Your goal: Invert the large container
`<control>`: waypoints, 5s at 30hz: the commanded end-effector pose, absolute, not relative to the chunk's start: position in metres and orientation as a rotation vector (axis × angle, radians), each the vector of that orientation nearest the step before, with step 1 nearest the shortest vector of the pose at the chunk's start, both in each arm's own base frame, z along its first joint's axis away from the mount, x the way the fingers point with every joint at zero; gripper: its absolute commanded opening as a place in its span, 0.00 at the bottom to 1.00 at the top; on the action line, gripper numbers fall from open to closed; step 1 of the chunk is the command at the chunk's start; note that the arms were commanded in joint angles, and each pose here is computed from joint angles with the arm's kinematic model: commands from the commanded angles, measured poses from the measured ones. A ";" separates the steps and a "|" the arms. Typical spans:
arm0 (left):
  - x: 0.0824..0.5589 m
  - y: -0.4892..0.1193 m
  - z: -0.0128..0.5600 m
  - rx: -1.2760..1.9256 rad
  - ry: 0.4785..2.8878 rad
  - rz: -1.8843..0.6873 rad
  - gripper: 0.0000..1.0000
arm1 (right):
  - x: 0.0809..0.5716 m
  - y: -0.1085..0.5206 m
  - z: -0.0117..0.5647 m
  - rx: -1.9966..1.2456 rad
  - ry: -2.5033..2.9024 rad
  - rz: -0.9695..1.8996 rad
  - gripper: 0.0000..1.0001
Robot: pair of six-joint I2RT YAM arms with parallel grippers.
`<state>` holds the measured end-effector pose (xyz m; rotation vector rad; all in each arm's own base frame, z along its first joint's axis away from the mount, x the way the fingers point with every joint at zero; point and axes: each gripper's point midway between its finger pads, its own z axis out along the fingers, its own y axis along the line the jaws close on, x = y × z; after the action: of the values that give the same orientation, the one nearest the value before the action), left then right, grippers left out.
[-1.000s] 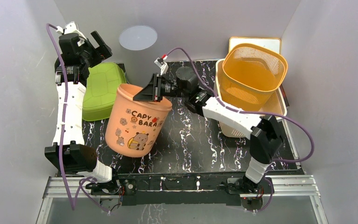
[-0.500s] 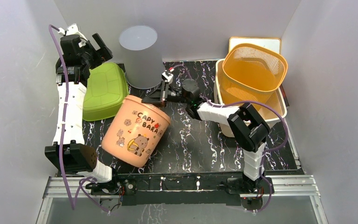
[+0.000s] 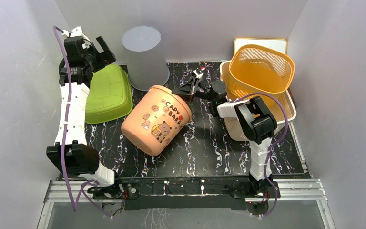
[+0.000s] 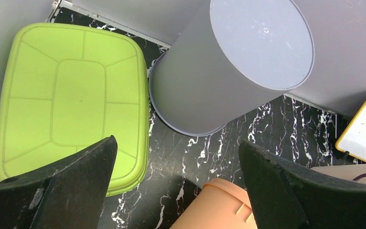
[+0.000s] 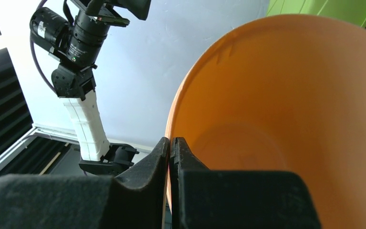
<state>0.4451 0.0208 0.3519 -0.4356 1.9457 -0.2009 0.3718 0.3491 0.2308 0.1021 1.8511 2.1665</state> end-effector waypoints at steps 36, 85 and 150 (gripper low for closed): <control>0.443 0.021 0.329 -0.420 2.005 -0.189 0.98 | 0.303 0.360 0.237 -0.801 2.057 1.684 0.48; 0.438 0.004 0.316 -0.336 2.037 -0.272 0.98 | 0.264 0.444 0.234 -1.180 1.898 1.623 0.18; 0.440 0.016 0.331 -0.327 2.031 -0.146 0.98 | 0.382 0.346 0.145 -0.409 1.910 2.242 0.40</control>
<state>0.4465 0.0160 0.3226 -0.3435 2.0423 -0.1623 0.3788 0.3485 0.1589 -0.1836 1.9999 2.3669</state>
